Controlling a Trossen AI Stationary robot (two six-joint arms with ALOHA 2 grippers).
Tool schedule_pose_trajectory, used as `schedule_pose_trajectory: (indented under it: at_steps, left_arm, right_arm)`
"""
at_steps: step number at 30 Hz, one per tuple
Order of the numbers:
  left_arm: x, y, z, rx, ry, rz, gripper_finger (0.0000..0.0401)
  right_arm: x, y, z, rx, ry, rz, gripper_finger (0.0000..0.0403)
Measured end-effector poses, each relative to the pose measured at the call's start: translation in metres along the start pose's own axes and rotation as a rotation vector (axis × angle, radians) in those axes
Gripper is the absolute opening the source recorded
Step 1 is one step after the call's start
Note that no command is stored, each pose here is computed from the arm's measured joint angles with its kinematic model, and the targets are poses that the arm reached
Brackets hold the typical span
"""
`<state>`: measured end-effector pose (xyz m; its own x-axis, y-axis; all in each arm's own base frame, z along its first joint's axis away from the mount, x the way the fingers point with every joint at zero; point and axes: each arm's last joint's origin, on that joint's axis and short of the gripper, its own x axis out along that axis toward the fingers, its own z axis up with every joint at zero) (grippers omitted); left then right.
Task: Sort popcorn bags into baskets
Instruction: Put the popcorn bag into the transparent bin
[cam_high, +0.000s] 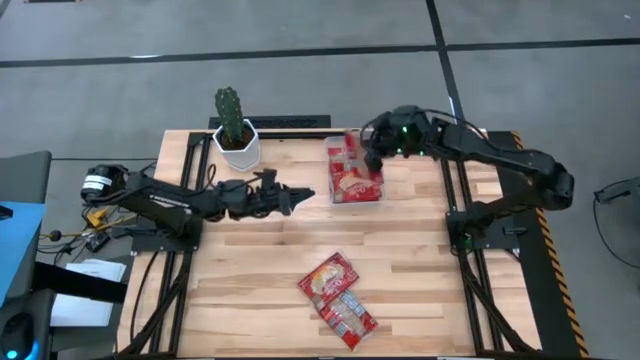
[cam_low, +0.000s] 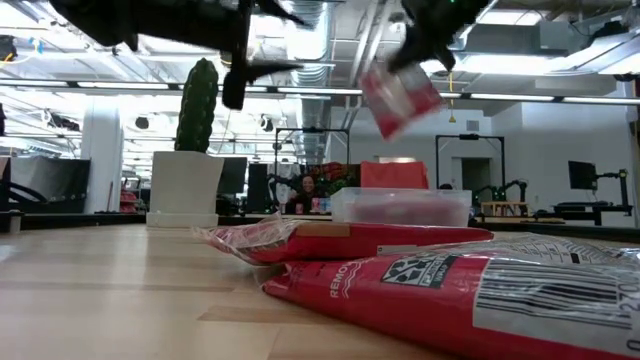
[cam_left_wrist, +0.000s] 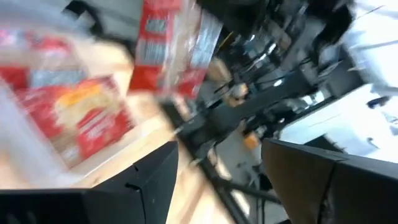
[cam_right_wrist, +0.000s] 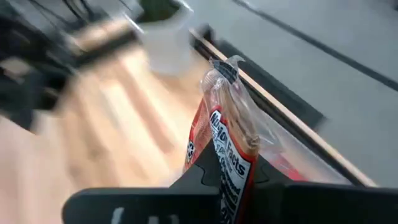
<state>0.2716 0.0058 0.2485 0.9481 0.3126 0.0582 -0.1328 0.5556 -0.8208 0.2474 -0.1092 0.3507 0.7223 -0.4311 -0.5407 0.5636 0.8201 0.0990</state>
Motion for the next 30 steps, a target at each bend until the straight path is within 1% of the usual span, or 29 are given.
schedule_pose_trajectory:
  at_steps: [2,5,9,14,19,26,30]
  left_arm:
    - [0.003,0.007,0.004,-0.017,0.040,0.012,0.0216]
    - [0.007,0.014,0.016,-0.033,0.065,-0.025,0.0211]
    - [0.009,0.021,0.028,-0.032,0.099,-0.052,0.0208]
    - [0.010,0.027,0.037,-0.042,0.175,-0.105,0.0208]
    - [0.011,0.033,0.045,-0.073,0.181,-0.105,0.0208]
    - [0.012,0.037,0.053,-0.045,0.155,-0.098,0.0208]
    - [0.012,0.043,0.057,-0.045,0.147,-0.070,0.0208]
  right_arm:
    - [0.006,-0.015,-0.001,-0.026,0.033,-0.049,0.0020]
    - [0.015,-0.033,-0.004,-0.057,0.094,-0.108,0.0023]
    - [0.033,-0.039,-0.008,-0.155,0.150,-0.121,0.0020]
    - [0.065,-0.038,-0.018,-0.271,0.226,-0.107,0.0024]
    - [0.095,-0.032,-0.026,-0.389,0.248,-0.123,0.0023]
    - [0.121,-0.020,-0.039,-0.652,0.315,-0.250,0.0026]
    - [0.132,-0.012,-0.042,-0.780,0.322,-0.317,0.0026]
